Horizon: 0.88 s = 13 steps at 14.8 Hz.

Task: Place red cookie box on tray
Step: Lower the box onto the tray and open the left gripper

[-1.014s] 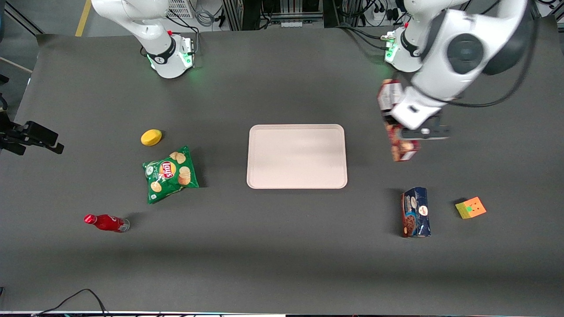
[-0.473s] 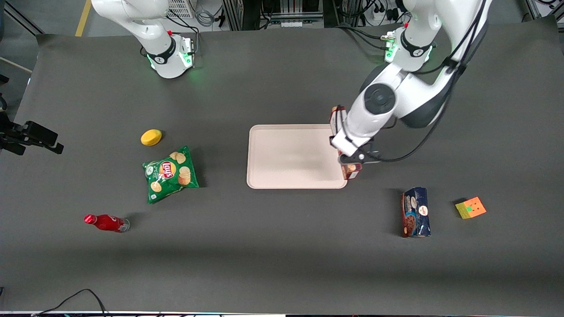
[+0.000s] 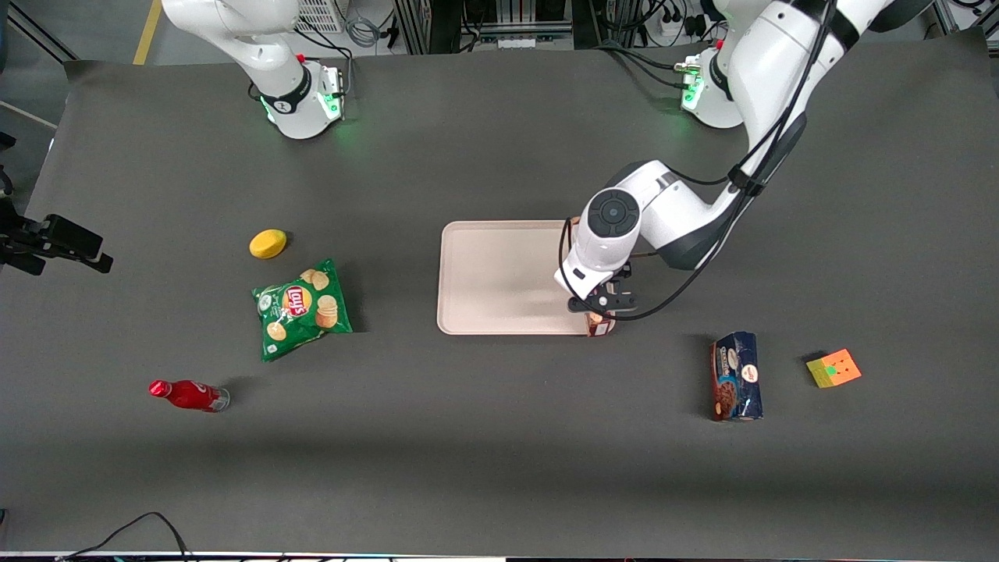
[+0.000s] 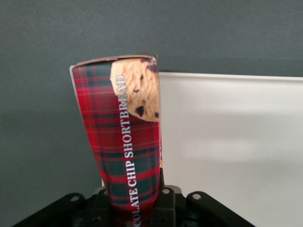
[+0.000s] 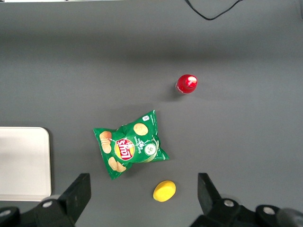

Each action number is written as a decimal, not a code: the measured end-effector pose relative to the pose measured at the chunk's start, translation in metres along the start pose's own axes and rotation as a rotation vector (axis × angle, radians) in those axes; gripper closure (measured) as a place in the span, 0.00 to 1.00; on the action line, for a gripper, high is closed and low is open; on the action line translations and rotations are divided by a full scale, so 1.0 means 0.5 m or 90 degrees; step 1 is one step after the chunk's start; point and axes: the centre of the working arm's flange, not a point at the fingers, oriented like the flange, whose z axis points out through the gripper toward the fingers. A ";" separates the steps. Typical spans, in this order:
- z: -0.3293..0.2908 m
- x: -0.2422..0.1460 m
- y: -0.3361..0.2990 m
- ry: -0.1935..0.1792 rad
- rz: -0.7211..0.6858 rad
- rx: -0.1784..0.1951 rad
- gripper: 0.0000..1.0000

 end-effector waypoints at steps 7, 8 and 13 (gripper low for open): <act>0.037 0.000 0.001 -0.008 0.014 0.011 0.74; 0.041 -0.003 0.004 -0.011 0.016 0.011 0.74; 0.044 -0.009 0.012 -0.012 0.021 0.012 0.74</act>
